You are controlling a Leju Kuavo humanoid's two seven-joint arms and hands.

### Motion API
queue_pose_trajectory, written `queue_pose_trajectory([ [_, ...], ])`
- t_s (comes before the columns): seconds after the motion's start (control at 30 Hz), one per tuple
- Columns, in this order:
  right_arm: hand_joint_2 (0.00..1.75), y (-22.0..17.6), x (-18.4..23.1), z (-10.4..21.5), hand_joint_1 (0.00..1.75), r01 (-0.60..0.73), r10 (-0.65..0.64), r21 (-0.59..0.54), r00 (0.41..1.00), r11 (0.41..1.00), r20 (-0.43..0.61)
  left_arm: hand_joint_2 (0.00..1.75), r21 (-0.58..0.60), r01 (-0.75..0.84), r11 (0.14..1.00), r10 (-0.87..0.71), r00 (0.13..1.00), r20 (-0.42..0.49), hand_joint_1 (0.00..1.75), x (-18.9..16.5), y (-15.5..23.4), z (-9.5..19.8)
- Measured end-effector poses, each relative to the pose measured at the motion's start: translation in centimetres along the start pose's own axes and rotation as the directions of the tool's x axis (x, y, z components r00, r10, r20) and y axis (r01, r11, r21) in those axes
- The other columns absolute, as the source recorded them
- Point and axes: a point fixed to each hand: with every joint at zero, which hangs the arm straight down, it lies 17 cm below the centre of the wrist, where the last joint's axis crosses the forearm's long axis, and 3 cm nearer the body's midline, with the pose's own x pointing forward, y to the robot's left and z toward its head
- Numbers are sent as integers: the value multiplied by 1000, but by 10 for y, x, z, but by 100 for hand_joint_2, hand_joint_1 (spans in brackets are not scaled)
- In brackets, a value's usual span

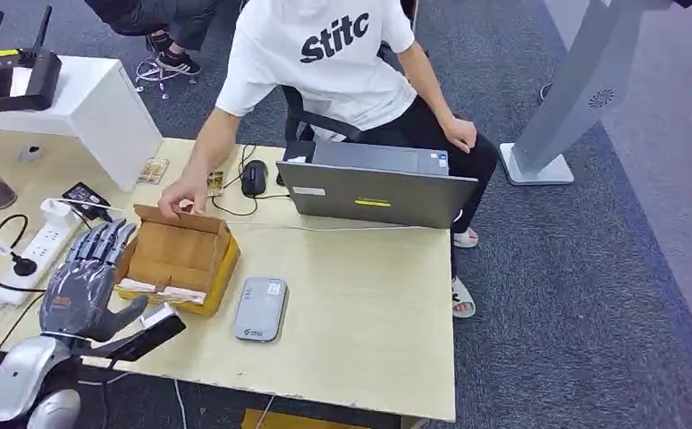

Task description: Pass the card to the sensor for recognition and then transmit it.

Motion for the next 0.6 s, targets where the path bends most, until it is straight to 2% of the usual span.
queue_pose_trajectory([
  [0.33,175,0,0,0,0,-10,10,0,1000,1000,0,175,-62,7,998,-7,1000,6,0,7,-19,-10],
  [0.6,175,0,0,0,0,-14,14,-1,1000,1000,0,175,-40,122,992,-124,991,-41,0,-10,-13,-16],
])
